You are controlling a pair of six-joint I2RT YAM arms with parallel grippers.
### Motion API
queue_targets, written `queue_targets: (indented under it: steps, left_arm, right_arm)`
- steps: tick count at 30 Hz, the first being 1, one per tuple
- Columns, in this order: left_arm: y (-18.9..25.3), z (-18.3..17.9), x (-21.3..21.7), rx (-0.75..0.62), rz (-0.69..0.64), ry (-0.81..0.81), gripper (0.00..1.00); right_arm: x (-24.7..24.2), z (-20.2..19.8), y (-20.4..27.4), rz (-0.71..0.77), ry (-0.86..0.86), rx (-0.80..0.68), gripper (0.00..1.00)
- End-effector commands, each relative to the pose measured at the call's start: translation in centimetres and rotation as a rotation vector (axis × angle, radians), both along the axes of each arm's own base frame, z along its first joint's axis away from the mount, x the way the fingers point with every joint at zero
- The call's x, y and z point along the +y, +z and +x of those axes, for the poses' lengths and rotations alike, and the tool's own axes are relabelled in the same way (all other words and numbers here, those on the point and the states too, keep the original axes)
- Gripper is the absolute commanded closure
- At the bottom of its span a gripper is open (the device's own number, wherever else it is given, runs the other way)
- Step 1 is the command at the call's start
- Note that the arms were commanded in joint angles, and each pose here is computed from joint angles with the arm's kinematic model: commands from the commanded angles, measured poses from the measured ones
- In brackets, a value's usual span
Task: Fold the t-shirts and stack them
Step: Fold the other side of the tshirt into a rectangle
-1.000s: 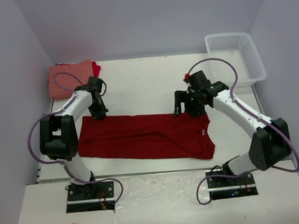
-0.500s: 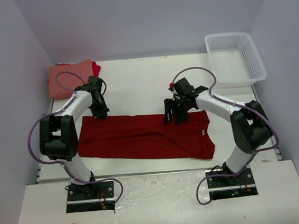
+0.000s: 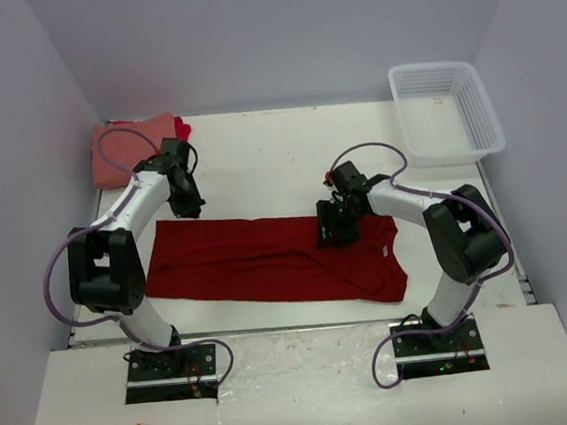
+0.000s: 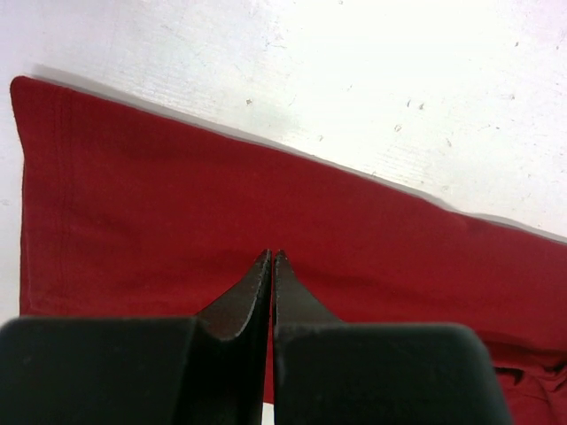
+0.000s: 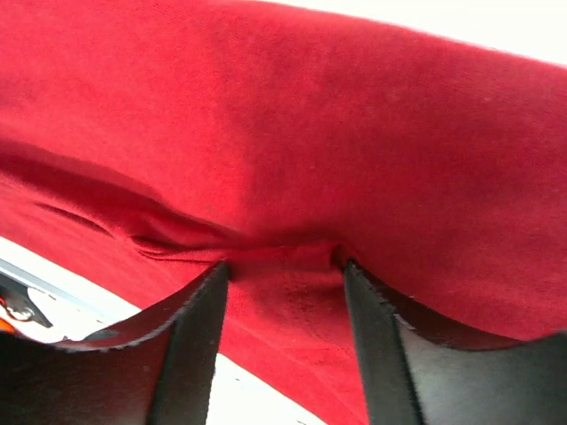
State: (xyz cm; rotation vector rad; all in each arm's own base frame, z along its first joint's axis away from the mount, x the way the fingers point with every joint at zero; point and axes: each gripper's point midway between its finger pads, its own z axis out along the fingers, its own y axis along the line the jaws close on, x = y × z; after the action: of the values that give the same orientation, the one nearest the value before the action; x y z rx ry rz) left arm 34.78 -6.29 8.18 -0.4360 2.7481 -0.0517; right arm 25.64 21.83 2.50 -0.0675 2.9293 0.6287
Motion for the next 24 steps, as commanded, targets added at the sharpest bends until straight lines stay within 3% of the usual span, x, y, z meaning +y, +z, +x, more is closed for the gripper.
queue_targets:
  steps: [1,5,6,9,20,24]
  left_arm:
    - [2.2,0.5,-0.3,-0.054,-0.011,-0.035,1.00]
    - [2.1,0.5,-0.3,-0.051,-0.009,-0.039,1.00]
    - [2.0,0.3,-0.3,-0.046,-0.009,-0.039,1.00]
    - [1.6,0.1,-0.5,-0.038,-0.022,-0.043,1.00]
    - [1.0,-0.4,-0.9,-0.033,-0.048,-0.054,1.00]
    - [1.0,-0.5,-1.0,-0.033,-0.054,-0.059,1.00]
  right_arm:
    - [0.7,1.4,-0.1,0.011,-0.010,-0.030,0.46]
    - [1.0,1.6,0.1,0.014,-0.011,-0.031,0.66]
    - [1.0,1.7,0.4,0.015,-0.010,-0.043,0.79]
    - [1.0,1.7,0.7,-0.006,-0.004,-0.058,0.87]
    - [0.7,1.2,1.5,-0.053,0.000,-0.090,0.76]
    - [0.7,1.4,1.8,-0.058,-0.001,-0.093,0.77]
